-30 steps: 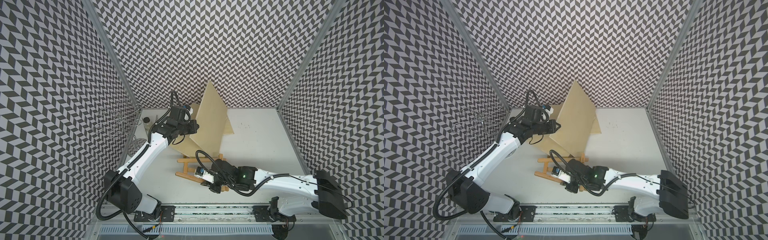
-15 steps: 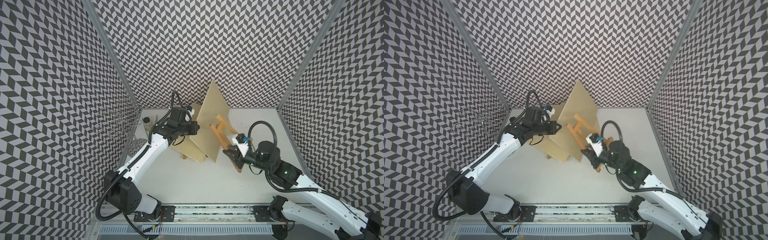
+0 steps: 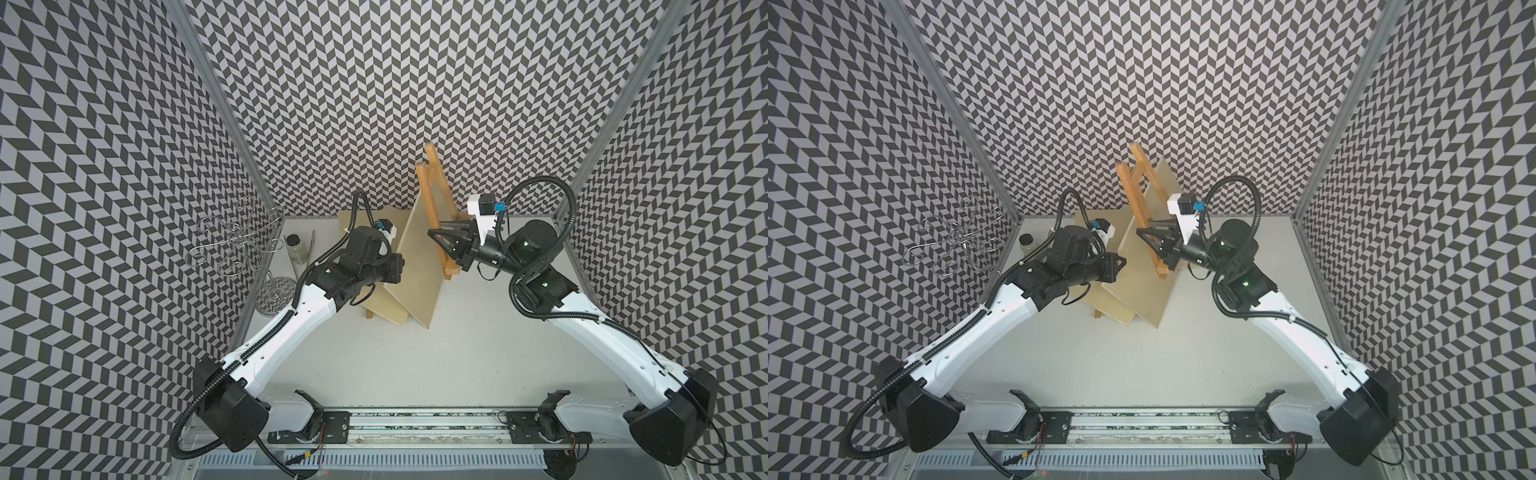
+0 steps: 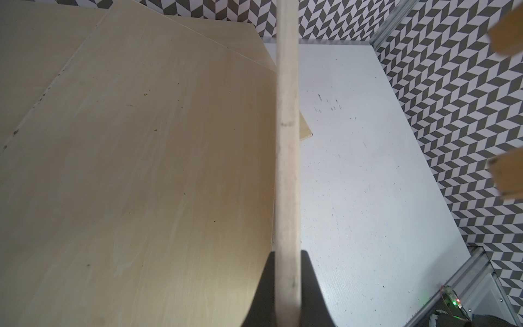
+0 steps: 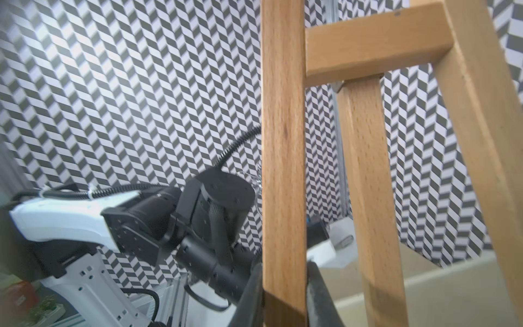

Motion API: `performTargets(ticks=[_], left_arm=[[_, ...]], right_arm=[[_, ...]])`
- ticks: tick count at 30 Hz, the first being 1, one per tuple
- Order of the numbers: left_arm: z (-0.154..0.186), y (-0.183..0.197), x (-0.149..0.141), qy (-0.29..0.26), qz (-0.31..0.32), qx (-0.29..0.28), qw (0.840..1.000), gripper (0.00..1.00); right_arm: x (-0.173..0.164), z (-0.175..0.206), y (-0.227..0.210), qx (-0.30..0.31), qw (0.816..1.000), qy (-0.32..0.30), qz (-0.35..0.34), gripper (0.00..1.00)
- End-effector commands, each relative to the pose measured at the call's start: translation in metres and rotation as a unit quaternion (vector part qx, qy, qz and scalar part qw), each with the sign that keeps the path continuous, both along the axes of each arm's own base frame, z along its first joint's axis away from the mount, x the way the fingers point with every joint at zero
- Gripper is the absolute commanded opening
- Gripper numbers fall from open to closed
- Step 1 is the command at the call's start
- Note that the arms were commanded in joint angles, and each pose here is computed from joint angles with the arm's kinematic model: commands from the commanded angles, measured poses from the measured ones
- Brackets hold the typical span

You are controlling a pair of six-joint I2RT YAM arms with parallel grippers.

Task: Assemble the easel
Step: Unfold the easel.

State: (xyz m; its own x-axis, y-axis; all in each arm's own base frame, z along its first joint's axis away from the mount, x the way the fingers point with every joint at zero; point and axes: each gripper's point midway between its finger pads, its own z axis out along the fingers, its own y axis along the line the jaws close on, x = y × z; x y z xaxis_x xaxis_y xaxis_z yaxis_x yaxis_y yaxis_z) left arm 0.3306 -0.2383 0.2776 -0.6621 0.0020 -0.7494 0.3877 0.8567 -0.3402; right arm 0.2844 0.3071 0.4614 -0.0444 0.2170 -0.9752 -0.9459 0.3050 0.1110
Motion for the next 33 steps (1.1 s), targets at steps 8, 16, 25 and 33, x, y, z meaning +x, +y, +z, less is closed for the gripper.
performTargets(ticks=[8, 16, 25, 33], left_arm=[[0.047, -0.003, 0.013, -0.106, 0.003, -0.016, 0.994, 0.0], [0.049, -0.003, 0.014, -0.111, 0.001, -0.013, 0.994, 0.0], [0.05, -0.002, 0.015, -0.115, 0.004, -0.009, 0.993, 0.0], [0.049, 0.003, 0.018, -0.117, 0.014, -0.001, 0.993, 0.0]], right_arm=[[0.005, 0.069, 0.026, 0.063, 0.989, -0.111, 0.081, 0.0], [0.034, 0.063, 0.052, 0.054, 0.989, -0.106, 0.087, 0.0], [0.062, 0.027, 0.079, -0.021, 0.991, -0.131, -0.016, 0.0], [0.068, 0.013, 0.072, -0.043, 0.99, -0.127, -0.047, 0.0]])
